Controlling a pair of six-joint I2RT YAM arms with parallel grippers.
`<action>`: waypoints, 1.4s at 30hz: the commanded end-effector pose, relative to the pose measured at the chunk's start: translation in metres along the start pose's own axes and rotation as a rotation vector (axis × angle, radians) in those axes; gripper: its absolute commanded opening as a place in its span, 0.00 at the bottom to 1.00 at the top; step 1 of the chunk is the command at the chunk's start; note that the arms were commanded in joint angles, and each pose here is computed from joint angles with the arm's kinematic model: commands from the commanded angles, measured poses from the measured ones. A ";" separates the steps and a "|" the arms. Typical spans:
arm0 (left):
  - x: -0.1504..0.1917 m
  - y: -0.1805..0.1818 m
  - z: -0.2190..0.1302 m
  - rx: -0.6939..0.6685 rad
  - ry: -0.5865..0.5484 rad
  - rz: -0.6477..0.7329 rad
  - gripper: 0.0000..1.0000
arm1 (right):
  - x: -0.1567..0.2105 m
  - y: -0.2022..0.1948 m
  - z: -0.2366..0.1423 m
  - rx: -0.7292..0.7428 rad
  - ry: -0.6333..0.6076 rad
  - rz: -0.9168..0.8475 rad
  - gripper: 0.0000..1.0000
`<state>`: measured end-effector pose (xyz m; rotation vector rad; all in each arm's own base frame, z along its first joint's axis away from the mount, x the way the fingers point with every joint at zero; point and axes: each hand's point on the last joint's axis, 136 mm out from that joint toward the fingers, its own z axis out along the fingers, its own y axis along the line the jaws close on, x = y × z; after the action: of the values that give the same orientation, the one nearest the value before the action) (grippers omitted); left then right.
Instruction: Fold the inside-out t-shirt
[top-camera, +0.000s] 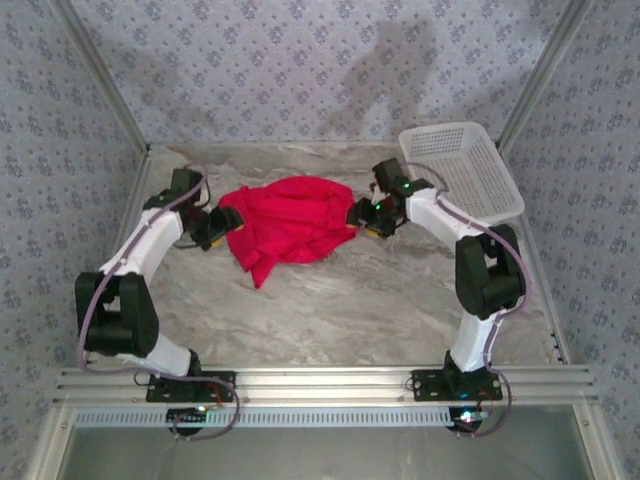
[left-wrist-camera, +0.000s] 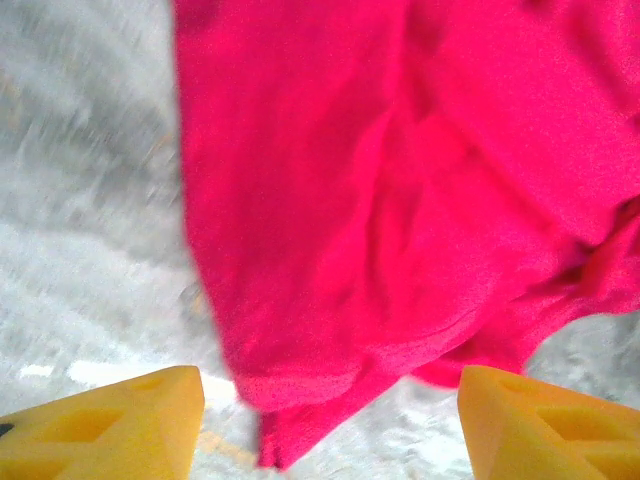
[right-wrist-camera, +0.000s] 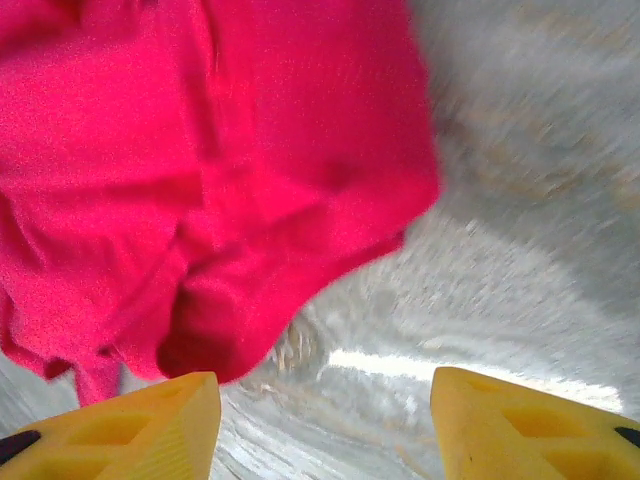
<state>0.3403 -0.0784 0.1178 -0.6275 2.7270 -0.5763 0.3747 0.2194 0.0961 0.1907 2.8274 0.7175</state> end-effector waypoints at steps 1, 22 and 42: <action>0.020 0.023 0.026 -0.054 0.031 0.013 0.68 | 0.022 0.015 0.016 -0.013 0.004 -0.029 0.59; 0.018 -0.002 0.073 -0.096 0.086 0.062 0.09 | 0.049 0.073 0.107 -0.057 0.057 0.001 0.40; -0.069 -0.066 -0.067 0.035 -0.152 0.093 0.00 | 0.142 -0.106 0.017 0.364 0.147 -0.119 0.00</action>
<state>0.4127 -0.0873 0.2325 -0.4928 2.5219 -0.5690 0.2599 0.2012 0.0207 -0.0015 2.9655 0.3912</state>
